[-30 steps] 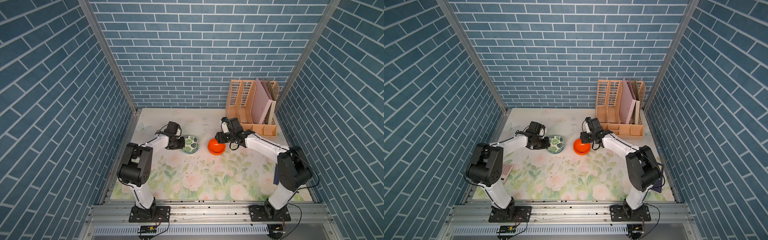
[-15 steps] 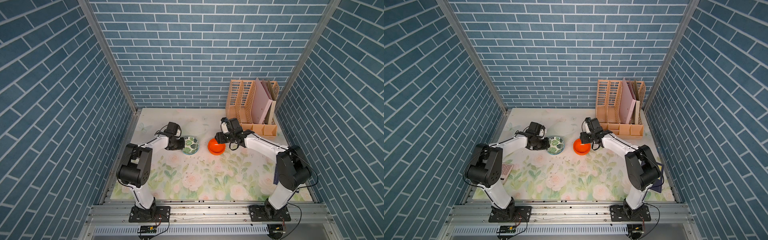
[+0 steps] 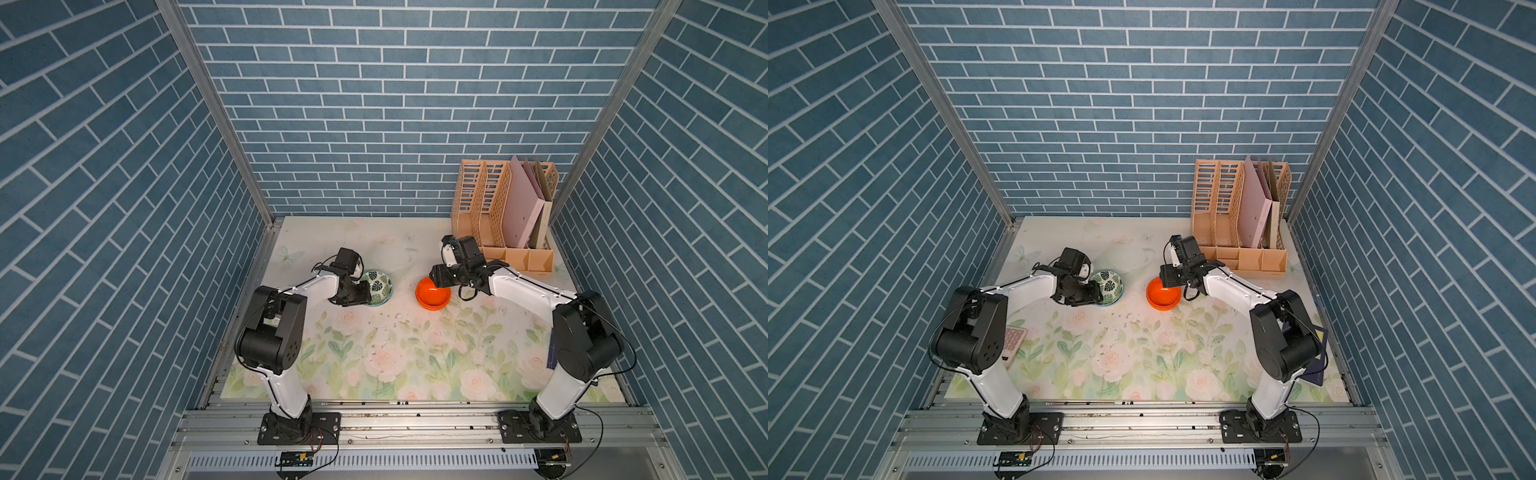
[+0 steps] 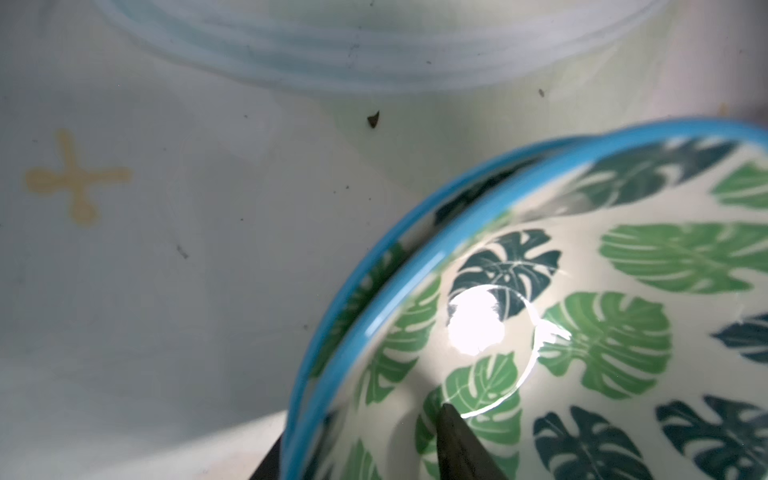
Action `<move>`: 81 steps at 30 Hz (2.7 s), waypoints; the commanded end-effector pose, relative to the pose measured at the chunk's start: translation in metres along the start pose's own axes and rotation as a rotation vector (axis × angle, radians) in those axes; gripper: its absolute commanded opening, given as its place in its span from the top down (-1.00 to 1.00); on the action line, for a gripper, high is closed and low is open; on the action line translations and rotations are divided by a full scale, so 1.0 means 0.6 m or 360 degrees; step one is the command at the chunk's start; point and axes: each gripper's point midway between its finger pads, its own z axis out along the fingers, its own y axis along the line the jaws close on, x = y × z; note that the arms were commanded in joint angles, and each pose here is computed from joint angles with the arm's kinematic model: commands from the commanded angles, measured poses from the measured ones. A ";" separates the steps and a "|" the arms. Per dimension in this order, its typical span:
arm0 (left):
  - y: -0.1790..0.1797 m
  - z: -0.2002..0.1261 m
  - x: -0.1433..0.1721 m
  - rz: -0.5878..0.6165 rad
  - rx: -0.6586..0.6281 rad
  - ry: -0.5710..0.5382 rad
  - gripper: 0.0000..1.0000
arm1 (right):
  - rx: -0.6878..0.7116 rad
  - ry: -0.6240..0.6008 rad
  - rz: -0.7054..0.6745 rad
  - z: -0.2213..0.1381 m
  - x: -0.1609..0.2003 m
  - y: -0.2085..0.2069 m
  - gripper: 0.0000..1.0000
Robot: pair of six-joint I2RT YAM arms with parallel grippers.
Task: Stack the bowls
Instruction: Place the bowl at the center of the board.
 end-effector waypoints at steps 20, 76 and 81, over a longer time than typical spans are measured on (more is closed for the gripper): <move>-0.014 -0.082 -0.063 0.0033 -0.0069 -0.0160 -0.46 | -0.0056 -0.0077 -0.0318 -0.009 -0.044 0.113 -0.29; 0.003 -0.059 -0.086 0.0009 -0.0121 -0.0198 0.00 | -0.0234 0.0137 -0.0353 0.134 0.010 0.225 0.50; 0.004 -0.054 -0.088 0.0008 -0.0127 -0.0188 0.00 | -0.0238 0.0116 -0.0354 0.128 -0.002 0.230 0.48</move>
